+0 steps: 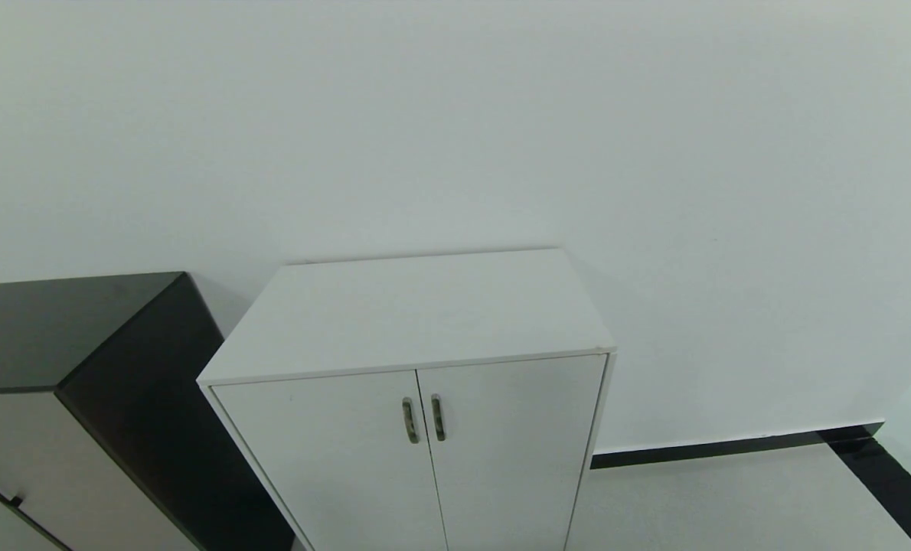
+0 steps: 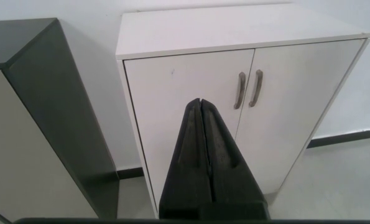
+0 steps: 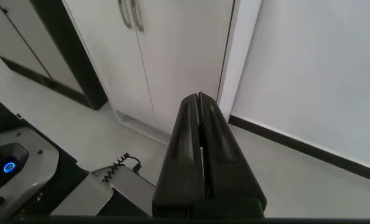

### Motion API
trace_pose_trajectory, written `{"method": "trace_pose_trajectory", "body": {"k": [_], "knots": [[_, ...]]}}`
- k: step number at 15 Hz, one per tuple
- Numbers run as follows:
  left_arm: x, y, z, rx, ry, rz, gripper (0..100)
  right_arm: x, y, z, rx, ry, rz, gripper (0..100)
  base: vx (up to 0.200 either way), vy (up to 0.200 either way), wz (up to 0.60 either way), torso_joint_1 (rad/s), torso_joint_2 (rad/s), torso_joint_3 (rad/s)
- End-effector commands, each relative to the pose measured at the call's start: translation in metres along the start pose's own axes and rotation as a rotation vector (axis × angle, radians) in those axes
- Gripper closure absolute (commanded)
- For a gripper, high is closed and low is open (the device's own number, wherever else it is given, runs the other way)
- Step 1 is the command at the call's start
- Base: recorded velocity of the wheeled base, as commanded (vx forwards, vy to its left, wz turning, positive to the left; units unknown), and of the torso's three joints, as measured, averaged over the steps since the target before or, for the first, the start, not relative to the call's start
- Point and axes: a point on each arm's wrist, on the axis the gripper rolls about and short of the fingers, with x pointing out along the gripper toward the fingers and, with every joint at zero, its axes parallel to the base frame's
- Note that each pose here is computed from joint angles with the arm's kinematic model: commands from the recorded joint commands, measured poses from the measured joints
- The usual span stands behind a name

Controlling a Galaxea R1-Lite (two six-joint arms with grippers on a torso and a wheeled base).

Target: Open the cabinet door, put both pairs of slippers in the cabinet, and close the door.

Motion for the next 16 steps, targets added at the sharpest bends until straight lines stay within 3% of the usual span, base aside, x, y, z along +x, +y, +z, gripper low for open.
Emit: {"method": "trace_pose_trajectory", "body": {"k": [1,3,5,8,12,16], "knots": [[0.0,0.0,0.0,0.0,0.0,0.0,100,0.002,0.0,0.0,0.029,0.029,-0.12,100,0.0,0.0,0.0,0.0,0.0,0.0],[0.0,0.0,0.0,0.0,0.0,0.0,100,-0.001,0.002,0.0,0.071,-0.002,-0.33,100,0.0,0.0,0.0,0.0,0.0,0.0],[0.0,0.0,0.0,0.0,0.0,0.0,100,-0.009,0.007,-0.004,0.072,-0.107,-0.447,100,0.0,0.0,0.0,0.0,0.0,0.0],[0.0,0.0,0.0,0.0,0.0,0.0,100,-0.008,0.007,-0.005,0.08,-0.109,-0.425,100,0.0,0.0,0.0,0.0,0.0,0.0],[0.0,0.0,0.0,0.0,0.0,0.0,100,-0.01,0.006,-0.005,0.059,-0.138,-0.201,100,0.0,0.0,0.0,0.0,0.0,0.0],[0.0,0.0,0.0,0.0,0.0,0.0,100,-0.01,0.005,-0.004,0.085,-0.121,-0.358,100,0.0,0.0,0.0,0.0,0.0,0.0]]}}
